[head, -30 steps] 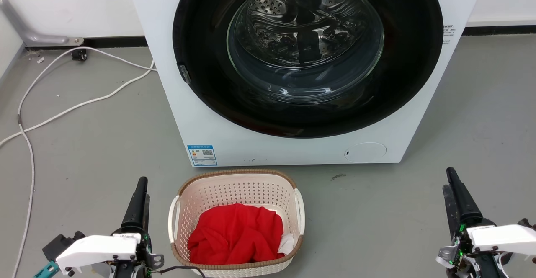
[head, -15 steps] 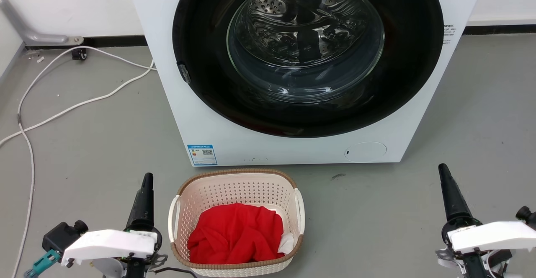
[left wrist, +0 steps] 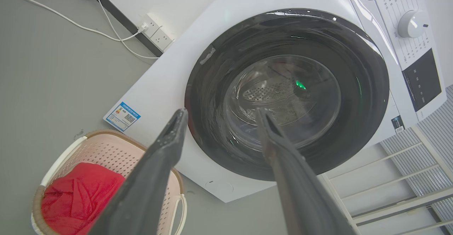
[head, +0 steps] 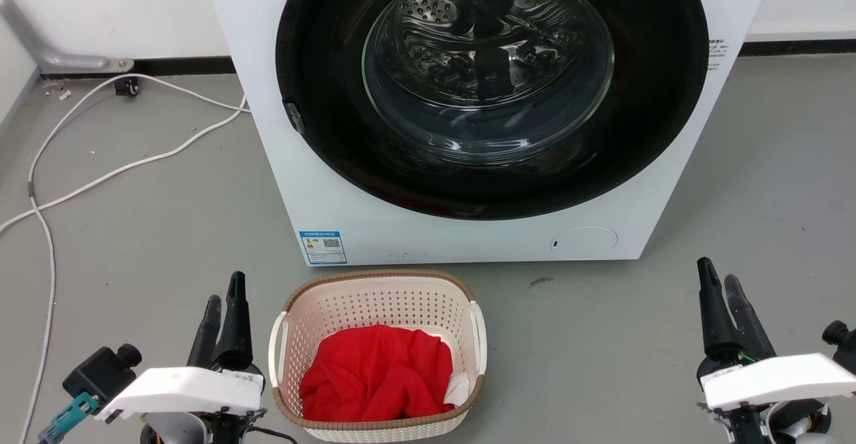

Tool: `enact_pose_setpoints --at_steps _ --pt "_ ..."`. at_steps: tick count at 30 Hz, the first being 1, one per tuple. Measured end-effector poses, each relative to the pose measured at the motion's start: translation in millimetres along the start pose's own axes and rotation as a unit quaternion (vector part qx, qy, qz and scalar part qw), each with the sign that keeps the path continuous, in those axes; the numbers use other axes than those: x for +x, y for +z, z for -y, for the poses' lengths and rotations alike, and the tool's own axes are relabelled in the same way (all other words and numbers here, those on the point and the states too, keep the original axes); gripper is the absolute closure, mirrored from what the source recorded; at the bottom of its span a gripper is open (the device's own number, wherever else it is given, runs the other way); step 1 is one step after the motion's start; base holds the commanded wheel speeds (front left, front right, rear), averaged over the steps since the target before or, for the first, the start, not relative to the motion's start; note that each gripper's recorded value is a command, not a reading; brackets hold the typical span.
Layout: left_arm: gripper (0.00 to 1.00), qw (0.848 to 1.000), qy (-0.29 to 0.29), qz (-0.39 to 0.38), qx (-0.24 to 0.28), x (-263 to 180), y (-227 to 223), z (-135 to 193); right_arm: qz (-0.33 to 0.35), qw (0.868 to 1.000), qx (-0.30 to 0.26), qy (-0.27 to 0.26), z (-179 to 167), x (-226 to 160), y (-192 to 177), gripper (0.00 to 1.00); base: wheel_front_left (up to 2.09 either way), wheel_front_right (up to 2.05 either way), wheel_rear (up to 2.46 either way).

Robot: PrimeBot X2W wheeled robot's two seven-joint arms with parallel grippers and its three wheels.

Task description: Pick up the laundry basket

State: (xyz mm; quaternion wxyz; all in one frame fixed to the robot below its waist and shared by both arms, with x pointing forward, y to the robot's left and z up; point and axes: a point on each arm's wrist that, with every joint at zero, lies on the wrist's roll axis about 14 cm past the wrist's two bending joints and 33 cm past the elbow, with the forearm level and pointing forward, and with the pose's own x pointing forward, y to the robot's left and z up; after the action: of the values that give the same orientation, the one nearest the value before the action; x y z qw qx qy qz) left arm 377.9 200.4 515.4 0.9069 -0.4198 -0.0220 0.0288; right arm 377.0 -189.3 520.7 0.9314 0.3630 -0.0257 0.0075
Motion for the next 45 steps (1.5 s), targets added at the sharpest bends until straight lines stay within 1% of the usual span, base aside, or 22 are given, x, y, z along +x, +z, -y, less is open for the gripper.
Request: enact_pose_setpoints --at_steps 6,7,9,10,18,29,45 --pt "0.00 0.999 -0.008 0.008 0.041 -1.3 2.8 2.7 0.006 0.999 -0.047 0.008 -4.1 -1.2 2.0 0.00 0.00 0.00 0.00" --pt "0.00 0.999 -0.008 0.008 0.041 -1.3 2.8 2.7 0.006 0.999 -0.047 0.008 -4.1 -1.2 2.0 0.00 0.00 0.00 0.00" --pt "0.00 0.998 -0.011 0.011 0.061 -2.5 3.6 2.9 0.005 0.998 -0.068 0.009 -3.6 -3.1 0.6 0.00 0.00 0.00 0.00" --pt "0.00 0.998 -0.011 0.011 0.061 -2.5 3.6 2.9 0.005 0.998 -0.068 0.009 -3.6 -3.1 0.6 0.00 0.00 0.00 0.00" --pt "0.00 0.993 -0.020 0.021 0.117 -4.4 6.7 5.0 0.010 0.992 -0.124 0.017 -6.4 -5.0 1.0 0.00 0.00 0.00 0.00" --pt "0.00 0.983 -0.025 0.025 0.180 -7.2 5.7 5.5 0.006 0.981 -0.195 0.022 -5.5 -8.0 -3.4 0.00 0.00 0.00 0.00" --pt "0.00 0.967 -0.033 0.034 0.250 -9.5 7.1 6.8 0.015 0.961 -0.273 0.038 -11.4 -9.5 -2.1 0.00 0.00 0.00 0.00"
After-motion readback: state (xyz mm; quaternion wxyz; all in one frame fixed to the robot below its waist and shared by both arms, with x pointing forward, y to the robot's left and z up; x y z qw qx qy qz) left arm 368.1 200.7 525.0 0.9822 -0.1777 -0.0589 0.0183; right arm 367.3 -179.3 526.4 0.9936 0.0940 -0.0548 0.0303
